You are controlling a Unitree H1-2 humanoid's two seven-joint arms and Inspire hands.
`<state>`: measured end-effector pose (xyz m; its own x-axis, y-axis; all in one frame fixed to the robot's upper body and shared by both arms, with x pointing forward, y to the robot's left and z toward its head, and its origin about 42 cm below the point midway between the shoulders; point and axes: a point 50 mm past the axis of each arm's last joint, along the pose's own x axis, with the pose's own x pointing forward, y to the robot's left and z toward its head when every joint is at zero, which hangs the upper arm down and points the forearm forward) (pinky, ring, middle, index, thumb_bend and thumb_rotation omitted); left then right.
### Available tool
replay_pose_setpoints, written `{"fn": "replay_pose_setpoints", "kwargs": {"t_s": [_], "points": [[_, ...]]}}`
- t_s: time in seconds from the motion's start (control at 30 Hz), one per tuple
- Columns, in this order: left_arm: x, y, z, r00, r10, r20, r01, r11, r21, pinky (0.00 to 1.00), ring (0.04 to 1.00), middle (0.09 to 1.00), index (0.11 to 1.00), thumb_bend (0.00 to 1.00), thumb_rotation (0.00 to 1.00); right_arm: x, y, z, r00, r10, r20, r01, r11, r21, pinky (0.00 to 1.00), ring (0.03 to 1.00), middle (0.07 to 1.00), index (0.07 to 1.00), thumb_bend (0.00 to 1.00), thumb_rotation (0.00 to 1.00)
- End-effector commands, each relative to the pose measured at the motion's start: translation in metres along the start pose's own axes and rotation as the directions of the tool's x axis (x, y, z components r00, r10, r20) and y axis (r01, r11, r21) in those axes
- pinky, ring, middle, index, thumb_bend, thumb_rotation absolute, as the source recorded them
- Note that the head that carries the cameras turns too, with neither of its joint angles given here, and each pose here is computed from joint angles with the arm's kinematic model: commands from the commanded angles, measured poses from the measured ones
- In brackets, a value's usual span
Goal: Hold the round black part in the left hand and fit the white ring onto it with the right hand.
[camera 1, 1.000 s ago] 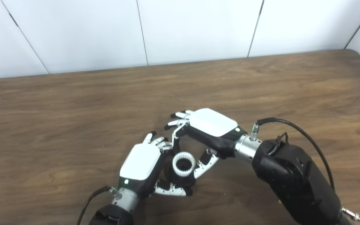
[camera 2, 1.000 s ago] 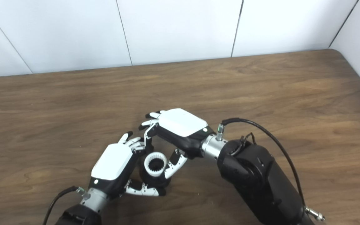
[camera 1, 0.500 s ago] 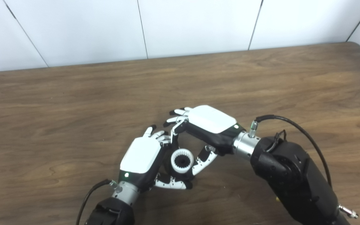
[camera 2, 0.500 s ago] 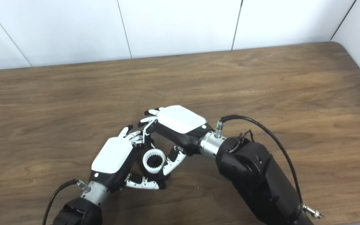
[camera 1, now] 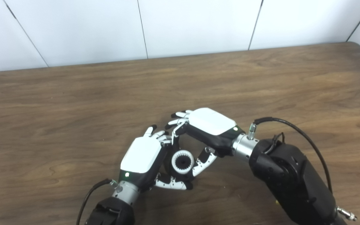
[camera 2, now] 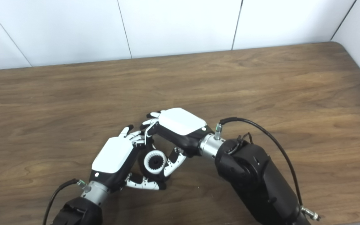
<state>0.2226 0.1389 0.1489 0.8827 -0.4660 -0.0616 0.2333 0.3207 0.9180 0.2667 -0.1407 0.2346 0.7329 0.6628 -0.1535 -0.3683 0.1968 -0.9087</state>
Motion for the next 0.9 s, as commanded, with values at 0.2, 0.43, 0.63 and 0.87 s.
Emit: {"fn": "replay_pose_setpoints", "kwargs": {"t_s": [0.2, 0.43, 0.63, 0.87], "points": [[-0.0022, -0.0054, 0.0002, 0.999, -0.046, -0.004, 0.046, 0.999, 0.004, 1.00, 0.877, 0.765, 0.484, 0.52, 0.05, -0.0005, -0.0113, -0.0006, 0.998, -0.054, 0.019, 0.055, 0.998, -0.029, 0.97, 0.955, 0.857, 0.485, 0.52, 0.13], [-0.0020, -0.0058, -0.0001, 0.999, -0.050, -0.006, 0.050, 0.999, 0.014, 1.00, 0.882, 0.766, 0.485, 0.52, 0.05, -0.0007, -0.0098, -0.0020, 0.998, -0.055, 0.019, 0.055, 0.998, -0.033, 0.97, 0.955, 0.859, 0.485, 0.52, 0.13], [-0.0016, -0.0054, 0.0003, 0.999, -0.049, -0.007, 0.049, 0.999, 0.014, 1.00, 0.879, 0.765, 0.485, 0.52, 0.05, 0.0002, -0.0069, -0.0009, 0.998, -0.059, 0.022, 0.059, 0.998, -0.026, 0.97, 0.957, 0.859, 0.485, 0.52, 0.13], [-0.0014, -0.0050, 0.0009, 0.999, -0.046, -0.003, 0.046, 0.999, 0.012, 1.00, 0.880, 0.766, 0.485, 0.52, 0.05, 0.0008, -0.0038, -0.0003, 0.998, -0.062, 0.022, 0.062, 0.998, -0.025, 0.95, 0.955, 0.855, 0.485, 0.52, 0.13]]}}
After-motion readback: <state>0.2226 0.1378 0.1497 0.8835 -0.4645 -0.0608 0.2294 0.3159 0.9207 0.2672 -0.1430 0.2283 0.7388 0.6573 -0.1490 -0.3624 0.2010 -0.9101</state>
